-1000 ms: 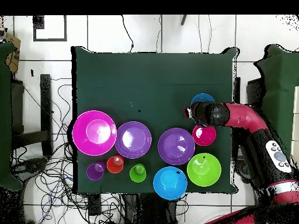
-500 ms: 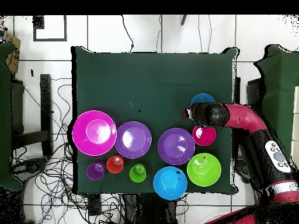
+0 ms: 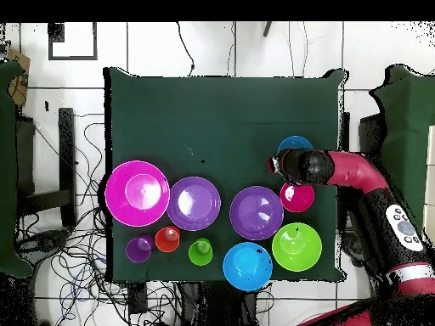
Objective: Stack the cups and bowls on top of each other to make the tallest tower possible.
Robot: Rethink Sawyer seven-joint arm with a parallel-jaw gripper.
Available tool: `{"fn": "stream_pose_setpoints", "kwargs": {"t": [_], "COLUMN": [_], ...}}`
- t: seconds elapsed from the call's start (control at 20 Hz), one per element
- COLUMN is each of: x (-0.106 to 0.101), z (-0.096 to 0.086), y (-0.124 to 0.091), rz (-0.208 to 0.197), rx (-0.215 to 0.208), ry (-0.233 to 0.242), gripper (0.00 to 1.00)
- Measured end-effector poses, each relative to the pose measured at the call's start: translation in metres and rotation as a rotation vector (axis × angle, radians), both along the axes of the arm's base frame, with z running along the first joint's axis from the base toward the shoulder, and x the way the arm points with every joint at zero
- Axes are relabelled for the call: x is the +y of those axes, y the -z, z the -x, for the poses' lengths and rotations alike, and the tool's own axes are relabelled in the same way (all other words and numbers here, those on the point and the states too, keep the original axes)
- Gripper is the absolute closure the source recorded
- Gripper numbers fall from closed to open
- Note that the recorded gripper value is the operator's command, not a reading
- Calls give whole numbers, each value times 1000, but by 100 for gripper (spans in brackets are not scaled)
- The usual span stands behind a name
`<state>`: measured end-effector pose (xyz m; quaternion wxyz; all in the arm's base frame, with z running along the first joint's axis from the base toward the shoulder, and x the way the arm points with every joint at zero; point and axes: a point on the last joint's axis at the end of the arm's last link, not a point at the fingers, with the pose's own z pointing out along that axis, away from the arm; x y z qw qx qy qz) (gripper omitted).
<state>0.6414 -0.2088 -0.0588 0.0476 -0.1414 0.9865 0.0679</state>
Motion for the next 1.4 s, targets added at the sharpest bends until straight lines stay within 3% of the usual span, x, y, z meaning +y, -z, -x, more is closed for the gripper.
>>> {"fn": "stream_pose_setpoints", "kwargs": {"t": [0.85, 1.4], "x": [-1, 5], "z": [-1, 2], "y": [0, 1], "rz": [-10, 36], "rx": [-7, -25], "ry": [15, -12], "gripper": [0, 0]}}
